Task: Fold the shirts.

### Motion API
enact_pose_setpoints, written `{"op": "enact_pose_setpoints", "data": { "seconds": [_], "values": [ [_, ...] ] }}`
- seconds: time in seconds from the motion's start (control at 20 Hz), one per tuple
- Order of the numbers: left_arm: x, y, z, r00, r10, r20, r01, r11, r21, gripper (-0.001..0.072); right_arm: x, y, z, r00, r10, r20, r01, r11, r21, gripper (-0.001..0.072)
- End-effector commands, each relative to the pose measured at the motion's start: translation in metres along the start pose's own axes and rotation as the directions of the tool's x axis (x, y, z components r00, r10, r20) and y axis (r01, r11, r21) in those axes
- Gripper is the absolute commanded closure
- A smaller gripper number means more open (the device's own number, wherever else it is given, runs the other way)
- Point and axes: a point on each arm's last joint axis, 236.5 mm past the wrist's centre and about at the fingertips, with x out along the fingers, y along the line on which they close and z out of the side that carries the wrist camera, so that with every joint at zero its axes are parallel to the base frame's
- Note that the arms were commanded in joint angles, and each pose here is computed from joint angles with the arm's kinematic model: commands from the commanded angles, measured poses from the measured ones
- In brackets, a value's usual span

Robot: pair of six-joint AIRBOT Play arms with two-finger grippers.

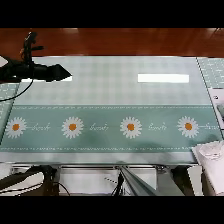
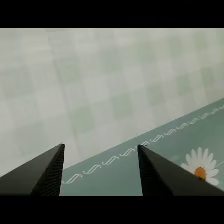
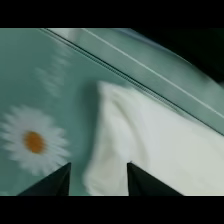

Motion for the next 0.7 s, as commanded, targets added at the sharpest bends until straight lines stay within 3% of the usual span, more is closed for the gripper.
{"op": "enact_pose_setpoints", "data": {
  "seconds": [0.0, 0.05, 0.15, 0.2, 0.25, 0.3, 0.35, 0.45, 0.65],
  "values": [
    [-0.007, -0.034, 0.013, 0.997, -0.077, 0.006, 0.077, 0.994, 0.072, 0.0181, -0.034, 0.162, 0.068, 0.757, 0.616, 0.218, -0.606, 0.786, -0.119, 0.0282],
    [-0.006, -0.036, 0.012, 0.999, -0.025, -0.021, 0.028, 0.991, 0.128, 0.0182, -0.032, 0.199, 0.054, 0.705, 0.696, 0.133, -0.678, 0.717, -0.161, 0.0282],
    [-0.002, -0.034, 0.012, 0.984, 0.166, -0.065, -0.144, 0.956, 0.256, 0.0182, 0.0, 0.248, -0.006, 0.734, 0.67, -0.113, -0.668, 0.68, -0.303, 0.0282],
    [-0.001, -0.031, 0.014, 0.963, 0.262, -0.061, -0.23, 0.919, 0.32, 0.0178, 0.023, 0.259, -0.035, 0.793, 0.578, -0.19, -0.597, 0.677, -0.431, 0.0276],
    [-0.001, -0.026, 0.015, 0.936, 0.35, -0.049, -0.309, 0.877, 0.369, 0.013, 0.042, 0.264, -0.051, 0.853, 0.481, -0.2, -0.505, 0.669, -0.545, 0.0244],
    [-0.001, -0.02, 0.011, 0.904, 0.425, -0.053, -0.371, 0.839, 0.399, 0.0003, 0.057, 0.266, -0.057, 0.904, 0.394, -0.167, -0.408, 0.673, -0.617, 0.0154],
    [-0.002, -0.015, 0.002, 0.877, 0.474, -0.082, -0.408, 0.823, 0.395, 0.0002, 0.067, 0.268, -0.059, 0.939, 0.323, -0.116, -0.316, 0.679, -0.663, 0.012],
    [-0.005, -0.009, -0.02, 0.842, 0.511, -0.174, -0.443, 0.838, 0.318, 0.0002, 0.074, 0.27, -0.064, 0.967, 0.25, -0.055, -0.207, 0.638, -0.742, 0.0122],
    [-0.005, -0.01, -0.018, 0.845, 0.509, -0.167, -0.463, 0.85, 0.25, 0.0003, 0.073, 0.266, -0.086, 0.971, 0.209, -0.116, -0.222, 0.607, -0.763, 0.0122]
  ]
}}
